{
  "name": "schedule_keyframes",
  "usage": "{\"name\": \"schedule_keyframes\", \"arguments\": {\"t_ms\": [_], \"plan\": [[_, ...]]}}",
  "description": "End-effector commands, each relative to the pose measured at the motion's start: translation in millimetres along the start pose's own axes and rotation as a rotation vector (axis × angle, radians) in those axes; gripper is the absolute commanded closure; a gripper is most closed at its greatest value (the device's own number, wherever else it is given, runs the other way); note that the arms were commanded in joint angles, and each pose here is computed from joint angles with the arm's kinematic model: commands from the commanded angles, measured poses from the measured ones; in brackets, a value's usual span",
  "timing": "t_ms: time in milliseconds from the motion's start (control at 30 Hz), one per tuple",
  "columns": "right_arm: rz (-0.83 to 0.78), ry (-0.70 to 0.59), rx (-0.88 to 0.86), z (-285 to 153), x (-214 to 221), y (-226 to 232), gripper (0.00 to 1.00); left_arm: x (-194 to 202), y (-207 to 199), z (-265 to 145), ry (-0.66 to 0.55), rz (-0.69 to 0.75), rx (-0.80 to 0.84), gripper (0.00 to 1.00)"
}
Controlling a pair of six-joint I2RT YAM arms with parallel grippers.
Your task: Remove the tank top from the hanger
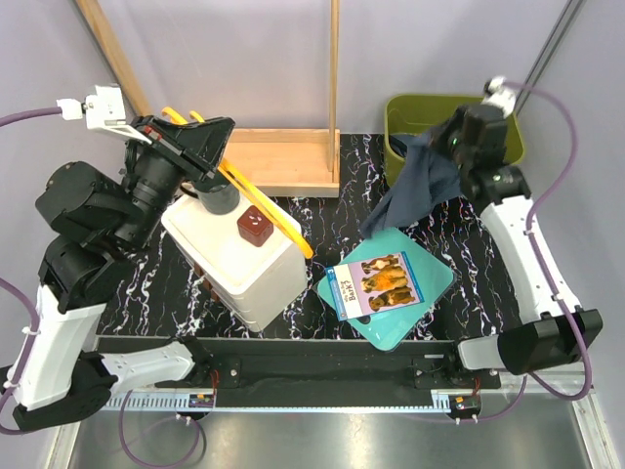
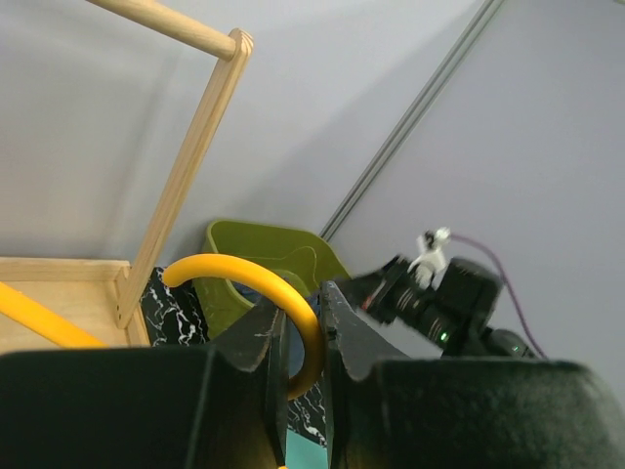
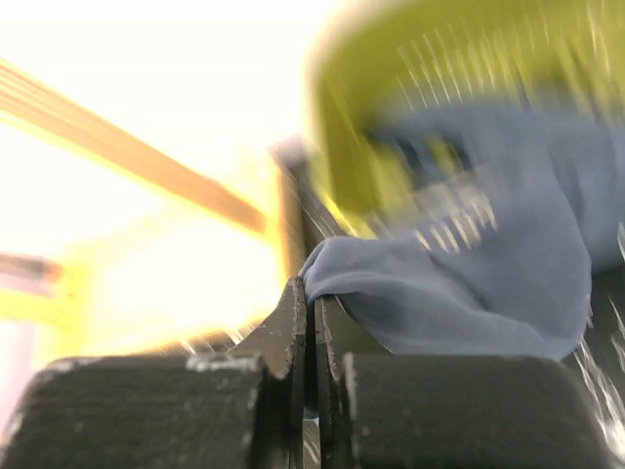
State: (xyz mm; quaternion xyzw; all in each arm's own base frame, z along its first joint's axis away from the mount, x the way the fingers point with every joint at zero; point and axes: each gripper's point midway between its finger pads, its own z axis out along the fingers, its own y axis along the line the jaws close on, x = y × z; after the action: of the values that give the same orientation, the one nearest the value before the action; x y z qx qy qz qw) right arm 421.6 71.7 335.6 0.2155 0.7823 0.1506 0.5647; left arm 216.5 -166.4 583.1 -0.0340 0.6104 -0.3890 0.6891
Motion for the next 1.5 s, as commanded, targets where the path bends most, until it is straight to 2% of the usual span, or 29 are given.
{"name": "schedule_keyframes", "arguments": {"t_ms": [0,100,267,433,533,633,733,833,900,933,967,1000,1067,1100,1133,1200,1233,1267,1300,1467], "plan": [[-0.031,-0.307,-0.113,-26,-128,61,1.00,-22,-15,-15,-0.046,-0.048,0.066,1.00],[-0.085,-0.457,-0.064,-23,-185,75,1.00,-16,-14,-14,-0.032,-0.054,0.068,1.00],[-0.156,-0.654,0.088,4,-252,72,1.00,-11,-21,-7,-0.011,-0.050,0.098,1.00],[-0.079,-0.899,0.066,11,-313,75,1.00,-8,-18,-3,-0.004,-0.029,0.084,1.00],[-0.026,-0.997,0.078,23,-332,53,1.00,-5,-15,-1,-0.001,-0.025,0.068,1.00],[0.000,-0.932,0.125,61,-320,18,1.00,-3,-13,1,0.002,-0.010,0.056,1.00],[-0.050,-0.756,0.218,106,-276,-6,1.00,0,-9,2,0.009,0.003,0.038,1.00],[-0.078,-0.494,0.226,154,-204,-27,1.00,3,-7,7,0.014,0.012,0.031,1.00],[-0.053,-0.339,0.250,165,-162,-41,0.99,6,-10,13,0.022,0.012,0.035,1.00],[0.022,-0.185,0.213,169,-118,-42,0.94,8,-12,17,0.028,0.013,0.039,1.00],[0.036,-0.127,0.213,169,-101,-45,0.87,8,-13,18,0.028,0.013,0.042,1.00],[0.069,-0.088,0.212,167,-89,-47,0.62,9,-14,23,0.027,0.014,0.041,1.00],[0.077,-0.005,0.251,156,-68,-56,0.43,10,-14,27,0.025,-0.002,0.033,1.00],[0.068,0.015,0.259,151,-67,-55,0.31,8,-18,28,0.021,-0.007,0.049,1.00],[0.064,0.011,0.236,143,-78,-46,0.27,7,-21,29,0.018,-0.017,0.060,1.00],[0.052,0.093,0.225,126,-71,-41,0.21,9,-23,29,0.022,-0.029,0.077,1.00],[0.049,0.084,0.185,115,-83,-27,0.21,10,-24,29,0.022,-0.038,0.084,1.00],[0.044,0.144,0.200,104,-73,-30,0.21,13,-23,28,0.017,-0.044,0.087,1.00],[0.051,0.146,0.173,90,-80,-21,0.20,15,-22,28,0.012,-0.050,0.088,1.00],[-0.046,0.270,0.077,28,-54,13,0.20,16,-26,33,-0.005,-0.076,0.112,1.00]]}}
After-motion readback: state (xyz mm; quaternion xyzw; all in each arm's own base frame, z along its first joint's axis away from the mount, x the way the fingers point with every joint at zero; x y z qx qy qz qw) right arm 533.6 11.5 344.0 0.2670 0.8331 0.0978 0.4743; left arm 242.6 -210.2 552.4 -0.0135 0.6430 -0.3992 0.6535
